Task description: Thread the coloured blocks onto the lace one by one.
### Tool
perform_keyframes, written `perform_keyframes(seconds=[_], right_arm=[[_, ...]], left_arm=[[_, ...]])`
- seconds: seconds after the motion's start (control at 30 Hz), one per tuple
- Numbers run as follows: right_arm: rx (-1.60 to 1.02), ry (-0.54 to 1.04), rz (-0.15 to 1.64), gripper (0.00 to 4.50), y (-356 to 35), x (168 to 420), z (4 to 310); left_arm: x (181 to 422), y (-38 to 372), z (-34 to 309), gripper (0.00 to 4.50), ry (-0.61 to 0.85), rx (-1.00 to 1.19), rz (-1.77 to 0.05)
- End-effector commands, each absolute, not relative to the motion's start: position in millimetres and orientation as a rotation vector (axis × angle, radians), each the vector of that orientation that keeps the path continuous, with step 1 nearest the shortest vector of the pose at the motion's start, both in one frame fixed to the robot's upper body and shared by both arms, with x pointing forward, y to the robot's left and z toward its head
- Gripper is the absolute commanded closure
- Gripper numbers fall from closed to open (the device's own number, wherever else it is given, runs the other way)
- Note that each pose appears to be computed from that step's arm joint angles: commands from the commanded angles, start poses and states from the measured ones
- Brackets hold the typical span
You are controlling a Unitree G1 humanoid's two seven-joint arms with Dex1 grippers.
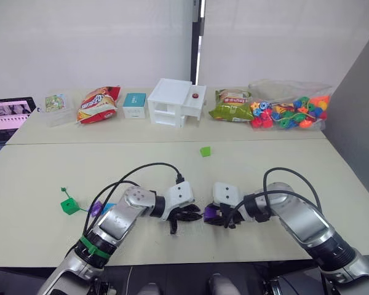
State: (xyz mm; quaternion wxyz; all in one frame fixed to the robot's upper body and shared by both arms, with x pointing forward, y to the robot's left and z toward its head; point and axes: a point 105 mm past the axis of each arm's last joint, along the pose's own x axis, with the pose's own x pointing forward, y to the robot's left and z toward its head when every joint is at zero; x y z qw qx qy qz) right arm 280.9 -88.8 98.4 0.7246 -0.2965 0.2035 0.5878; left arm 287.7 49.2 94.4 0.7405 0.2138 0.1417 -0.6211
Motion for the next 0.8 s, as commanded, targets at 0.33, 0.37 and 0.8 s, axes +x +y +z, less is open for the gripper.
perform_keyframes(seconds=[0.33, 0.37, 0.8], right_arm=[[-0.627, 0.430, 1.220, 0.00, -121.9, 272.8, 116.2], [-0.633, 0.440, 1.214, 0.00, -124.6, 272.4, 113.7], [-0.653, 0.446, 1.184, 0.00, -130.3, 275.5, 105.8]], left_arm=[[285.5, 15.7, 100.5, 0.04, 0.219, 0.521, -1.426], [287.2, 12.6, 98.5, 0.04, 0.213, 0.529, -1.422], [291.1, -1.4, 95.9, 2.20, 0.181, 0.499, -1.472]])
